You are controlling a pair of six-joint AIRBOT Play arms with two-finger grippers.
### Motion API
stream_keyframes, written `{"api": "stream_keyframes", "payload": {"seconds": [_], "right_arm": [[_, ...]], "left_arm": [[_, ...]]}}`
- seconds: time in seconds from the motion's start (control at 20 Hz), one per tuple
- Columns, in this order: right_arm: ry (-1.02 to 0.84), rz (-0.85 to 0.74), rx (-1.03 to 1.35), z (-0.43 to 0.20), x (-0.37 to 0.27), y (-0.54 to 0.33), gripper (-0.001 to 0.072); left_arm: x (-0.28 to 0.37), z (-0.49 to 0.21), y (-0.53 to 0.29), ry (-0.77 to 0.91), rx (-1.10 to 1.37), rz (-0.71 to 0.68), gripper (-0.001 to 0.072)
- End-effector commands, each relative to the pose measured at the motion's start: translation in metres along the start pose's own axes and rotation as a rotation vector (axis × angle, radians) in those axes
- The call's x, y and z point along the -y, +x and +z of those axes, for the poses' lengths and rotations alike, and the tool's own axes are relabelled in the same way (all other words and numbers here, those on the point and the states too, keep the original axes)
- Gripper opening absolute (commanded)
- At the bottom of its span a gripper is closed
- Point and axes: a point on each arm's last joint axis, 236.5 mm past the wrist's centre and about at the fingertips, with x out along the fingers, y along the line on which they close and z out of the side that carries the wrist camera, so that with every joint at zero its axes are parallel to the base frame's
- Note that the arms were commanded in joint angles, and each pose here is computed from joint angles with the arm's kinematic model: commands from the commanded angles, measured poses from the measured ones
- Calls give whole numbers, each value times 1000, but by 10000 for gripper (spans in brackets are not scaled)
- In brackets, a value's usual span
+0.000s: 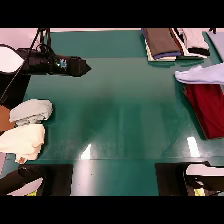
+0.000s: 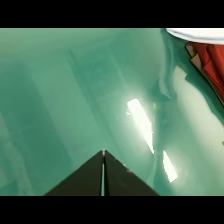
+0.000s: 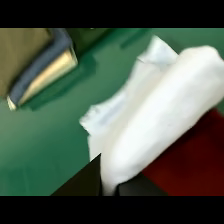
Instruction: Fold the shirts.
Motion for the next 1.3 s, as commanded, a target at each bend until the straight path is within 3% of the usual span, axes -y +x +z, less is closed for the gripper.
{"api": "stream_keyframes", "payload": {"seconds": [0.0,0.2,0.45,0.7,0.85,1.0,1.05,1.15,1.2,1.25], "right_arm": [[-1,63,132,46,-20,-28,17],[-78,87,193,68,-51,-69,17],[-122,67,155,53,-60,-100,17],[-52,-59,10,-4,-6,-100,17],[-15,-243,-86,-55,57,-114,17],[75,-318,-155,-102,95,-126,27],[90,-328,-179,-116,105,-129,66],[115,-359,-220,-136,125,-134,509],[134,-368,-245,-141,130,-139,562],[149,-362,-254,-140,129,-144,562]], "left_arm": [[0,0,0,-14,1,1,22],[-1,-3,0,-10,-11,4,21],[-3,-3,0,-4,-10,10,22],[-2,-5,0,13,-22,10,22],[-2,-7,0,22,-28,9,22],[-2,-7,0,46,-30,8,22],[-2,-7,0,46,-30,8,22],[-2,-7,0,46,-30,8,22],[-2,-7,0,46,-29,8,22],[-2,-7,0,46,-28,8,22]]}}
